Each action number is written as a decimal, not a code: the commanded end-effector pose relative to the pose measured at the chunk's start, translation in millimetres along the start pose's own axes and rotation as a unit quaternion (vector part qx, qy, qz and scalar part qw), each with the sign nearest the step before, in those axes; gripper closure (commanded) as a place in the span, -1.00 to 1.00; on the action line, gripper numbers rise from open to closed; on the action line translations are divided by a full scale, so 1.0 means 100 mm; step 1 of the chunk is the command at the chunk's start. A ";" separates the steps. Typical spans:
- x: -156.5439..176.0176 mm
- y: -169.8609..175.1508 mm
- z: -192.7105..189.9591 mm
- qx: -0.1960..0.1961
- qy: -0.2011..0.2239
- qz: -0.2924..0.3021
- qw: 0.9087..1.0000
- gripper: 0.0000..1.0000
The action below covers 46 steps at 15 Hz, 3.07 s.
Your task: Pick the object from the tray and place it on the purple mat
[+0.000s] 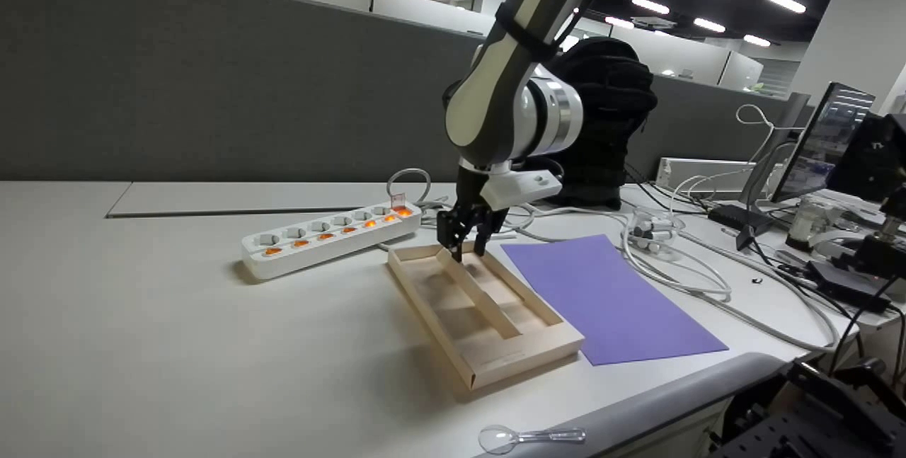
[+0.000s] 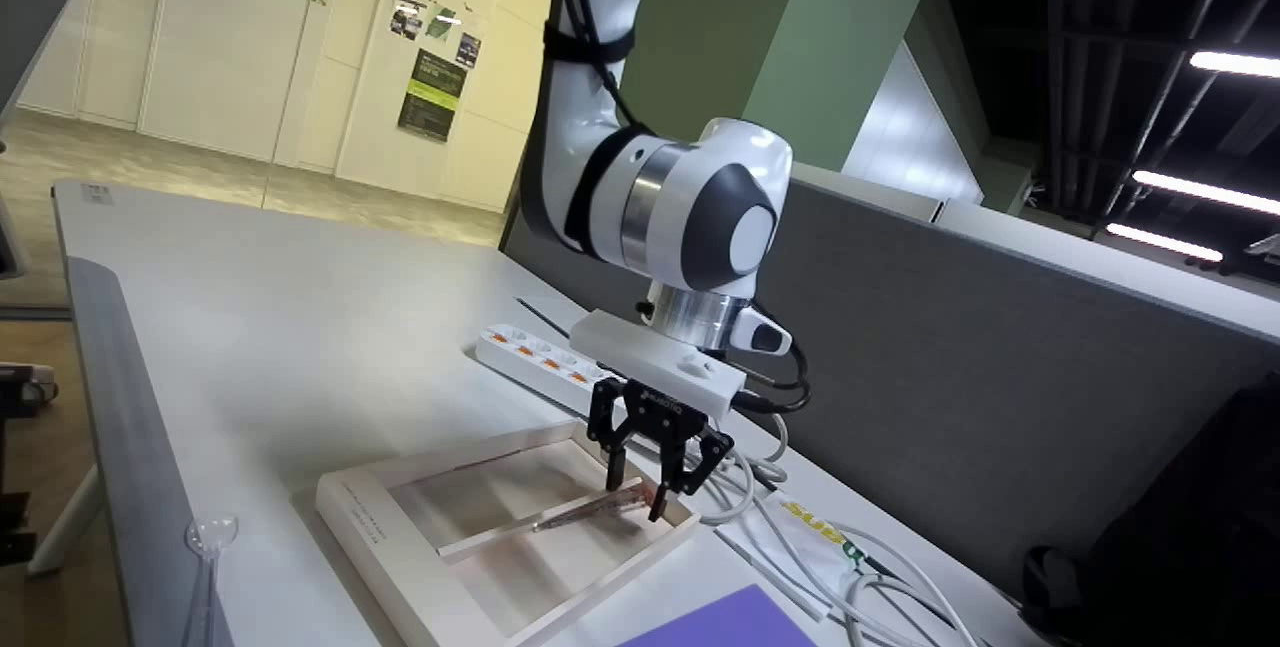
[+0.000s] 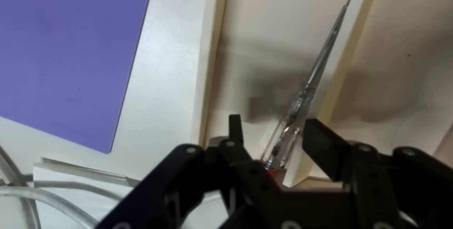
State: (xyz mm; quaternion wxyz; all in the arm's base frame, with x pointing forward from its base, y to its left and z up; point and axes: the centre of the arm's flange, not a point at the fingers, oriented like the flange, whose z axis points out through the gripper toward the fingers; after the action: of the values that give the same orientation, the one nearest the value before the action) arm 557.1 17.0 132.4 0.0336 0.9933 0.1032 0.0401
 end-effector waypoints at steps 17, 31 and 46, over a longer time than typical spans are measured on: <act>0.00 0.34 0.00 0.058 0.009 0.041 0.997 -1.00; 0.18 0.18 -0.04 0.057 0.015 0.018 0.998 1.00; 0.20 -0.12 0.06 0.064 -0.035 -0.026 0.997 -0.86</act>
State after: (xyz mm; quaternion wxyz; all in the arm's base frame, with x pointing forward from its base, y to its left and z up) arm 565.6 34.7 132.6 -0.0285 0.9914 0.1273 0.0086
